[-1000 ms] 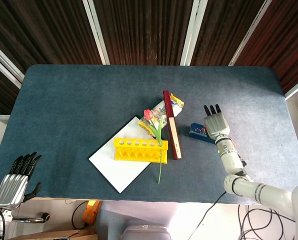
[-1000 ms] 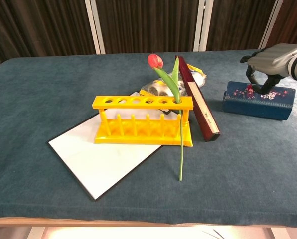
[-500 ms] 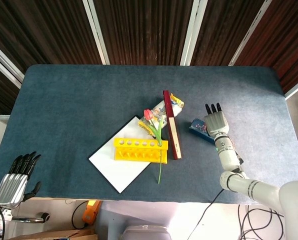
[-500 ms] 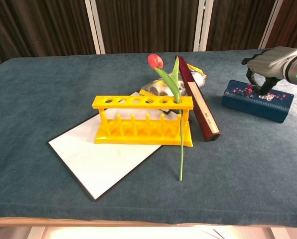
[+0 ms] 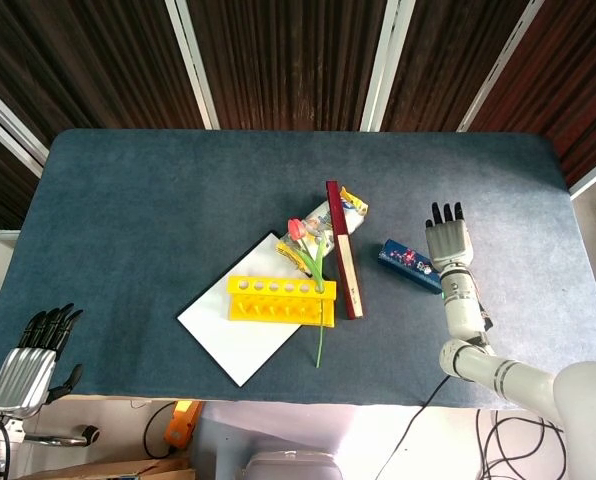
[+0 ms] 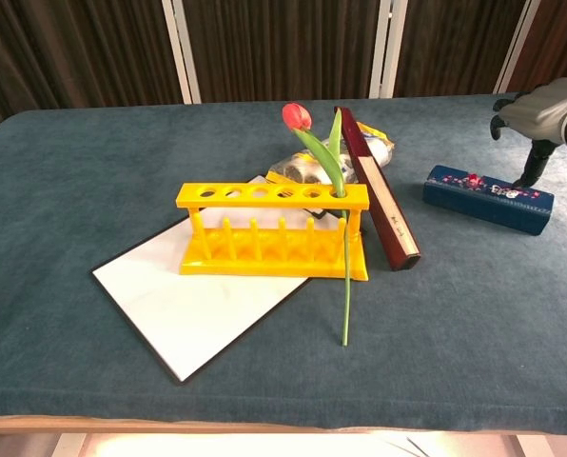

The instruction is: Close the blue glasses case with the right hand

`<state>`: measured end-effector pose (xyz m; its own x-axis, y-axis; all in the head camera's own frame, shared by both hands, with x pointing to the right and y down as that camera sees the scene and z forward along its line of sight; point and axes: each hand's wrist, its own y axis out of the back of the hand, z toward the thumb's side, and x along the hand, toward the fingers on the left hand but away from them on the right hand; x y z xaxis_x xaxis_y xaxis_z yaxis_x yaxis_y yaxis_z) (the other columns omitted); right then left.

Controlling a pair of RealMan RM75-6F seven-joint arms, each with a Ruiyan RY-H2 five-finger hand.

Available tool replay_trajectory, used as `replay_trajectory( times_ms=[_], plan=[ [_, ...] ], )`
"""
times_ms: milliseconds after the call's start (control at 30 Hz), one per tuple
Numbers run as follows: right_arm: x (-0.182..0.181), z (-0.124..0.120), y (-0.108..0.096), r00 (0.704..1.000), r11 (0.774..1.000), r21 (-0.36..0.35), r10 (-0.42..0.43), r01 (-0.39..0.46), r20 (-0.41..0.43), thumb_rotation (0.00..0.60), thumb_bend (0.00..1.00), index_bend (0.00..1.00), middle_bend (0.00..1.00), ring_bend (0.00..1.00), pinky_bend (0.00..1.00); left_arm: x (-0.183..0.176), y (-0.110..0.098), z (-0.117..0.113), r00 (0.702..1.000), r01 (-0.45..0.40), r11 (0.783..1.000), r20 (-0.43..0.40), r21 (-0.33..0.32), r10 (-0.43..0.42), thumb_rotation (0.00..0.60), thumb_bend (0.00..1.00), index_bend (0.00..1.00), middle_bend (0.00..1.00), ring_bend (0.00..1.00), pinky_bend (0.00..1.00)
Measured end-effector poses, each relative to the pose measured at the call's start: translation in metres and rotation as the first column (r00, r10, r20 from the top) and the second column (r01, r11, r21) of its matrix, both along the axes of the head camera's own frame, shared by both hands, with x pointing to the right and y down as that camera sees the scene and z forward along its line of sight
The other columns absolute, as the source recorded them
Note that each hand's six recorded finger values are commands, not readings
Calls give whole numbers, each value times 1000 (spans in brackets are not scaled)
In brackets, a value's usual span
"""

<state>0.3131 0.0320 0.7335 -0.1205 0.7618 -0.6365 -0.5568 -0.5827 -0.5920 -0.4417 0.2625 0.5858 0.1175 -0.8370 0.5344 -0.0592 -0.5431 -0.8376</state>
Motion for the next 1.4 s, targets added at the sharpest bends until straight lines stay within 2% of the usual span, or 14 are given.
replay_trajectory(
  times_ms=[133, 300, 467, 567, 633, 767, 1000, 1133, 1267, 1400],
  plan=[
    [2, -6, 0, 1000, 1000, 9, 15, -15, 19, 600, 254, 286, 0, 0, 0, 0, 0, -1, 1000, -2, 1000, -2, 2, 2, 600, 371, 0, 0, 0, 54],
    [1, -20, 8, 998, 1000, -7, 11, -11, 68, 600, 252, 313, 0, 0, 0, 2, 1, -1, 1000, -8, 1000, -6, 4, 8, 600, 371, 0, 0, 0, 55],
    [1, -35, 26, 987, 996, -80, 44, -32, 152, 600, 252, 361, 0, 0, 0, 4, 1, -2, 1000, -15, 1000, -10, 4, 15, 600, 371, 0, 0, 0, 55],
    [3, -32, 36, 980, 989, -139, 83, -58, 180, 600, 258, 390, 0, 0, 0, 3, 1, -2, 1000, -14, 1000, -11, 7, 14, 600, 371, 0, 0, 0, 55],
    [6, -28, 39, 981, 986, -156, 88, -61, 172, 600, 269, 397, 0, 0, 0, 3, 1, -3, 1000, -13, 1000, -13, 9, 13, 600, 371, 0, 0, 0, 55],
    [15, -23, 34, 987, 989, -124, 91, -75, 134, 600, 279, 405, 0, 0, 0, 2, 1, -4, 1000, -10, 1000, -14, 11, 11, 600, 371, 0, 0, 0, 56],
    [19, -10, 33, 986, 986, -130, 120, -104, 119, 600, 280, 424, 0, 0, 0, 2, 0, -3, 1000, -9, 1000, -15, 10, 9, 600, 370, 0, 0, 0, 56],
    [20, -2, 34, 985, 983, -144, 130, -113, 115, 600, 303, 470, 0, 0, 8, 1, 0, -3, 1000, -8, 1000, -14, 10, 8, 600, 371, 0, 0, 0, 56],
    [19, 2, 35, 983, 981, -151, 140, -121, 122, 600, 387, 557, 4, 0, 32, 1, 0, -3, 1000, -7, 1000, -14, 10, 8, 600, 371, 0, 0, 0, 56],
    [19, 1, 33, 983, 983, -136, 137, -120, 120, 600, 402, 576, 11, 0, 36, 1, 0, -3, 1000, -8, 1000, -15, 9, 9, 600, 371, 0, 0, 0, 56]
  ],
)
